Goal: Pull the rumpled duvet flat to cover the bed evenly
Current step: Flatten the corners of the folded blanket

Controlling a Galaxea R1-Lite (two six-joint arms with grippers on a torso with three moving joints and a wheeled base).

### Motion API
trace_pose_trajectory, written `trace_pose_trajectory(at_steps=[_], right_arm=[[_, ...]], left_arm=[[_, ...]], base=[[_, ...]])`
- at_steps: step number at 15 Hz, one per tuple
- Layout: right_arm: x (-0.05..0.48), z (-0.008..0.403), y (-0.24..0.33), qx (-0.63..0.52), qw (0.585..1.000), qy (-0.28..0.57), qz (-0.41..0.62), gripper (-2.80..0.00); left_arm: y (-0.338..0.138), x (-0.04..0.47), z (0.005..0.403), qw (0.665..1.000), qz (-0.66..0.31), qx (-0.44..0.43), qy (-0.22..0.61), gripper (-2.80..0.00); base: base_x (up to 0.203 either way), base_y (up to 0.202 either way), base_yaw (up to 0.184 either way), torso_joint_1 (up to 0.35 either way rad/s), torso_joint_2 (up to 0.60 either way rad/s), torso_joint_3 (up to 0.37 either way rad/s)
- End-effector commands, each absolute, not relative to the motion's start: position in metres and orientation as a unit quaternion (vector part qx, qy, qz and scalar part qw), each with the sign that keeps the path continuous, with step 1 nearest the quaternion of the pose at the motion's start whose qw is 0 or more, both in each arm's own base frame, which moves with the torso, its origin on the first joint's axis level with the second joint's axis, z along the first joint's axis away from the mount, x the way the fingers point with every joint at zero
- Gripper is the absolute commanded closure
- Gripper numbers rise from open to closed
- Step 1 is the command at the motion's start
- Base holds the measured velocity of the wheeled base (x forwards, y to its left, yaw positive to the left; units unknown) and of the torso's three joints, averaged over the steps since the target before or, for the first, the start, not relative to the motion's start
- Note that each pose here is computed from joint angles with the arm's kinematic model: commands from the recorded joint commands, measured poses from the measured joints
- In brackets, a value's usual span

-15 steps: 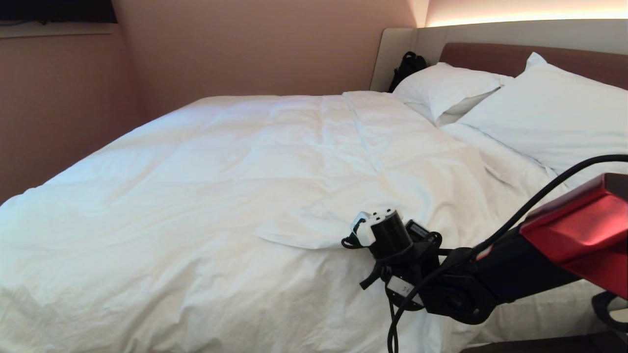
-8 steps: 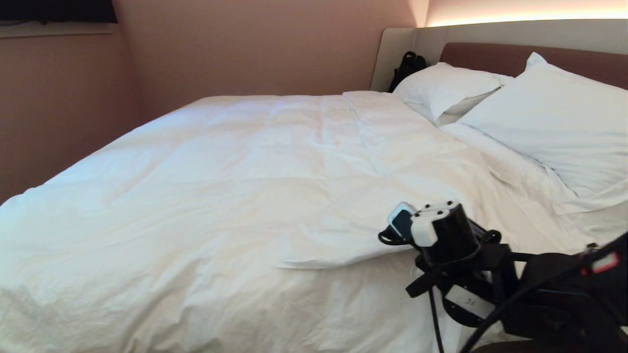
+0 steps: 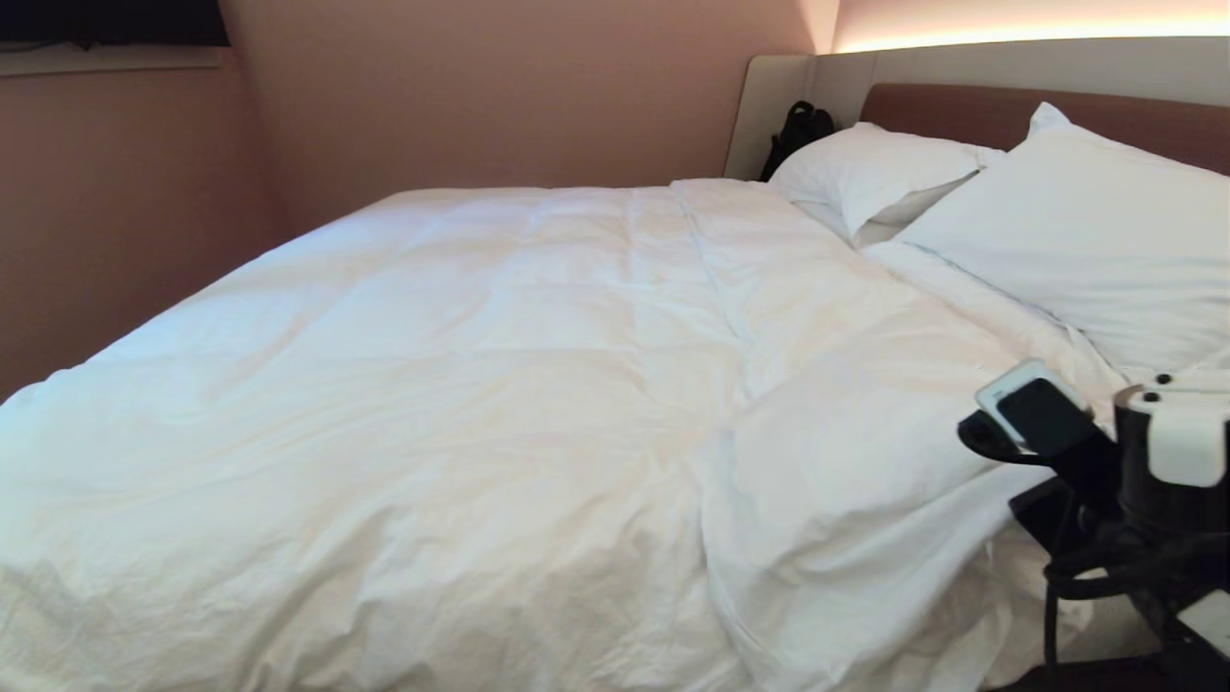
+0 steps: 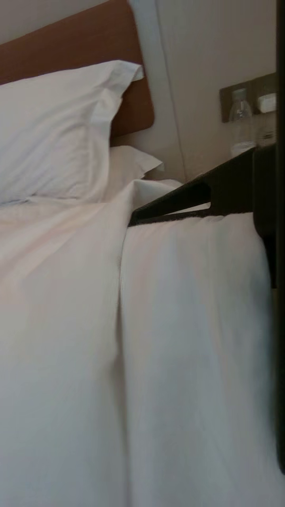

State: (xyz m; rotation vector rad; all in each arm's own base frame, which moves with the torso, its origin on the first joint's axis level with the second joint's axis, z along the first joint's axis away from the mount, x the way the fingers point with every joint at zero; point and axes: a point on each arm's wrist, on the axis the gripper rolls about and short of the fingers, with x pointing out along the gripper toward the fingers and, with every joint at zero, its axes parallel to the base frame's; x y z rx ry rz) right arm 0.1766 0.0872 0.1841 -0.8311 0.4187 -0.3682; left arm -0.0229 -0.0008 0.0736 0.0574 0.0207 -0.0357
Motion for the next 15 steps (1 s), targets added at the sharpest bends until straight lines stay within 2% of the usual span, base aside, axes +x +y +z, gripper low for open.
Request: trace_pose_trajectory(at_steps=[1,12,15], right_arm=[[0.151,0.189,0.061,-0.376,0.883,0.191,-0.207,0.0],[0.081,0.123,0.003,-0.383,0.839,0.291,-0.254,0.0],[0.059,0.119,-0.004,-0.378,0.843,0.289,-0.25,0.0]], left_arm=[[-0.001,-0.023,0.074,0.999,-0.018,0.029,0.01,0.0],[-0.001,-0.023,0.074,0.999,-0.018,0.029,0.01,0.0],[-0.001,-0.023,0.074,0.999,-0.018,0.029,0.01,0.0]], base=[[0.0,0.0,0.0,0.0,0.0,0.0],[0.0,0.0,0.0,0.0,0.0,0.0],[0.0,0.0,0.0,0.0,0.0,0.0]])
